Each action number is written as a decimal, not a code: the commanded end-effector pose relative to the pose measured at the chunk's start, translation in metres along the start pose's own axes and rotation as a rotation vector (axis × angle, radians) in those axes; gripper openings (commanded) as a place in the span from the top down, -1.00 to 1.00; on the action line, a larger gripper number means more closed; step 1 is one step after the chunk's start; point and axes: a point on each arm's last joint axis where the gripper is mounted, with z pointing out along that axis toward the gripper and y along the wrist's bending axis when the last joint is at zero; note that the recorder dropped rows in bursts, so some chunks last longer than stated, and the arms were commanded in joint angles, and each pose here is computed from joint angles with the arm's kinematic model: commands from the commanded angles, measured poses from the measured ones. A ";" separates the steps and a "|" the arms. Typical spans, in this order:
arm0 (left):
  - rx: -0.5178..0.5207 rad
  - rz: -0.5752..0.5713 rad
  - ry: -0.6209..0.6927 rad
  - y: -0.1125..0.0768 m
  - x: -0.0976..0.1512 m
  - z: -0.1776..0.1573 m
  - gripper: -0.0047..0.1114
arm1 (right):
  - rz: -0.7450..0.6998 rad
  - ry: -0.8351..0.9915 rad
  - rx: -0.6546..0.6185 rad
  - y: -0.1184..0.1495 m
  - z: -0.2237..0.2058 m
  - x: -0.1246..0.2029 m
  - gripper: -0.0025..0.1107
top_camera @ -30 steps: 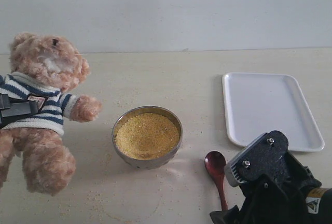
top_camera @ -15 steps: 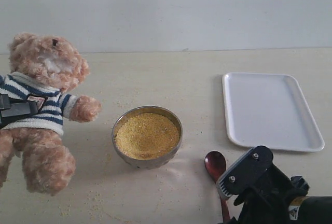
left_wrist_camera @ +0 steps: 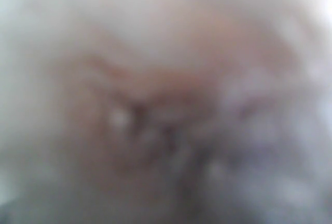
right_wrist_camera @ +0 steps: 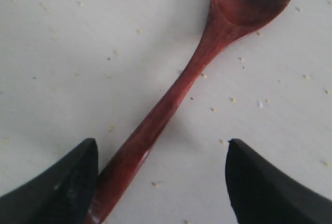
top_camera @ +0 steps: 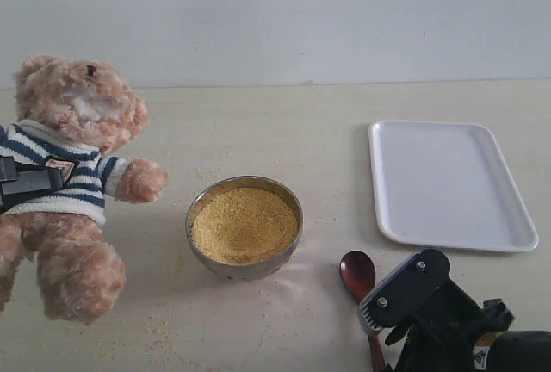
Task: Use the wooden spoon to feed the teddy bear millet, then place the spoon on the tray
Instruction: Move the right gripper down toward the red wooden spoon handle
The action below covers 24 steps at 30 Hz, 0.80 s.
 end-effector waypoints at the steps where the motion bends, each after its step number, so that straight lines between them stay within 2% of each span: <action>1: 0.016 -0.002 -0.018 -0.003 -0.002 -0.002 0.83 | -0.001 -0.004 0.008 -0.001 0.001 0.001 -0.24; 4: 0.016 -0.002 -0.018 -0.003 -0.002 -0.002 0.83 | 0.011 -0.017 0.018 -0.002 0.001 0.000 -0.24; 9: 0.016 -0.002 -0.018 -0.003 -0.002 -0.002 0.83 | 0.145 -0.055 0.077 -0.008 0.000 -0.003 -0.24; 18: 0.016 -0.006 -0.018 -0.003 -0.002 -0.002 0.83 | 0.213 -0.067 0.109 -0.011 0.000 -0.004 -0.24; 24: 0.016 -0.006 -0.018 -0.003 -0.002 -0.002 0.83 | 0.275 -0.121 0.180 -0.018 -0.001 -0.007 -0.24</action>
